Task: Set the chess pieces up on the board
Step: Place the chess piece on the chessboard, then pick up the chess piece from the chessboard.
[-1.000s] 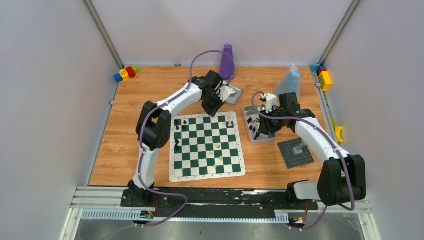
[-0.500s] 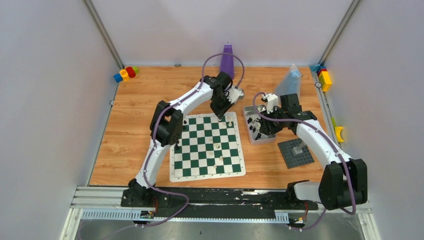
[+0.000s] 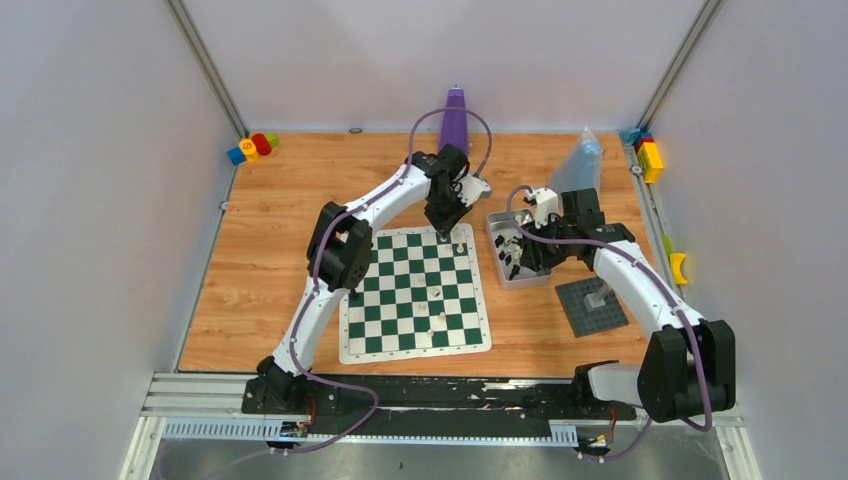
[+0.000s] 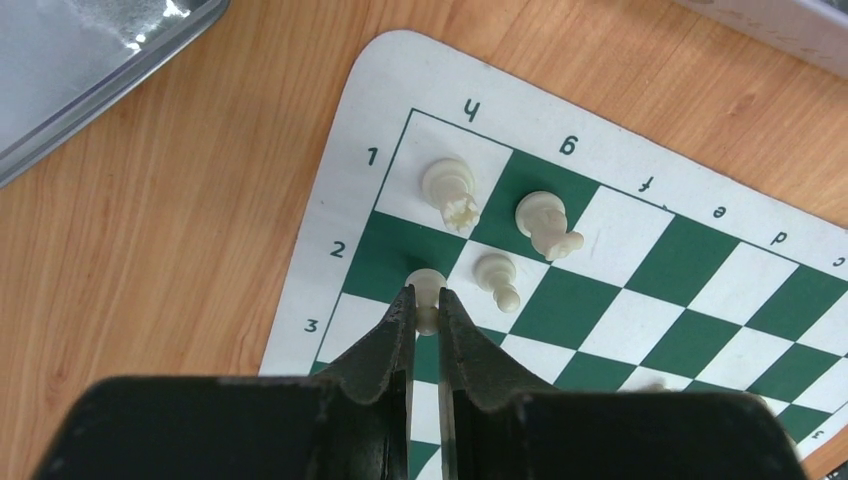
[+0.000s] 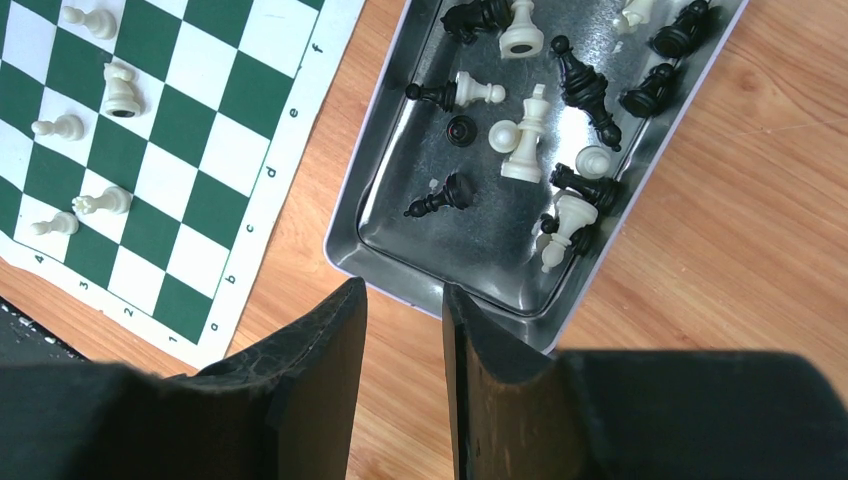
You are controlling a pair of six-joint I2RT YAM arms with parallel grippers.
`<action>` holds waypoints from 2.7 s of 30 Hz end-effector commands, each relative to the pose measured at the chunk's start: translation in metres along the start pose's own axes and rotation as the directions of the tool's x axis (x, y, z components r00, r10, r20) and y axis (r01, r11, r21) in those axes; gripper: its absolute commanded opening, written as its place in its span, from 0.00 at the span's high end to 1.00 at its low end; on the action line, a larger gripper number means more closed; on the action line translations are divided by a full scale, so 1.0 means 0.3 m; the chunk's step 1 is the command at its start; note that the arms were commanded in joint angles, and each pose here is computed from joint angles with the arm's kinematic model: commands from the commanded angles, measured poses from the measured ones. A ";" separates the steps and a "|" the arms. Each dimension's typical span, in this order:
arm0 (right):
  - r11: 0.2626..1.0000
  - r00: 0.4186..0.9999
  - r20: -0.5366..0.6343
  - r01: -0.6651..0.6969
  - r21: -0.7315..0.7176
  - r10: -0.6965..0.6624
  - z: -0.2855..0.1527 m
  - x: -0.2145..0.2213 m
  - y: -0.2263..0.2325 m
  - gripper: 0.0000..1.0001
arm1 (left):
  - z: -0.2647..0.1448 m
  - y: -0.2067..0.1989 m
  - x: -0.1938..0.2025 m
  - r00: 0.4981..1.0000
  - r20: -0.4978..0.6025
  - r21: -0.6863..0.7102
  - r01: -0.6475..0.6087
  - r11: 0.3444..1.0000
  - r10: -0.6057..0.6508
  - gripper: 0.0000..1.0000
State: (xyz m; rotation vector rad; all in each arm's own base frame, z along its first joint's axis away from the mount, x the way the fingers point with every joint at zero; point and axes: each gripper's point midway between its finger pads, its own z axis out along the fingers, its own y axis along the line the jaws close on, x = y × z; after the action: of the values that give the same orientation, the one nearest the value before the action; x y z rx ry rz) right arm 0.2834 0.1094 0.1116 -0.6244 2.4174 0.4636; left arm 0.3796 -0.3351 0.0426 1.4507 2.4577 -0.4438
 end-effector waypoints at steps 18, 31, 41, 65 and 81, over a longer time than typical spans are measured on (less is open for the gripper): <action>1.000 0.999 0.036 0.012 0.019 -0.013 -0.008 -0.024 -0.012 0.65 | -0.158 0.010 -0.099 0.991 0.127 -0.098 -0.032 0.995 0.044 0.33; 1.000 0.999 0.038 0.015 0.015 -0.016 -0.008 -0.026 -0.010 0.65 | -0.253 -0.127 0.139 0.993 0.083 -0.038 -0.078 0.996 0.081 0.38; 1.000 0.999 0.029 0.018 0.020 -0.018 -0.003 -0.017 -0.014 0.64 | -0.153 -0.236 0.189 0.997 0.077 0.136 0.006 0.991 -0.017 0.40; 1.000 1.000 0.016 0.016 0.012 -0.016 0.003 -0.003 -0.012 0.64 | -0.039 -0.220 0.317 0.998 -0.062 0.046 -0.022 0.999 0.025 0.61; 0.998 0.999 0.048 0.016 0.066 -0.019 -0.019 -0.023 -0.039 0.65 | -0.045 -0.255 0.130 0.996 -0.008 0.067 -0.083 0.994 0.084 0.86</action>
State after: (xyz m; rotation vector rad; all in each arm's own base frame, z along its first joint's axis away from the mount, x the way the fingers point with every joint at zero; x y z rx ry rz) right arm 0.2833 0.1041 0.1081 -0.6183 2.4293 0.4286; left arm 0.2908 -0.3141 0.0447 1.5473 2.4403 -0.4813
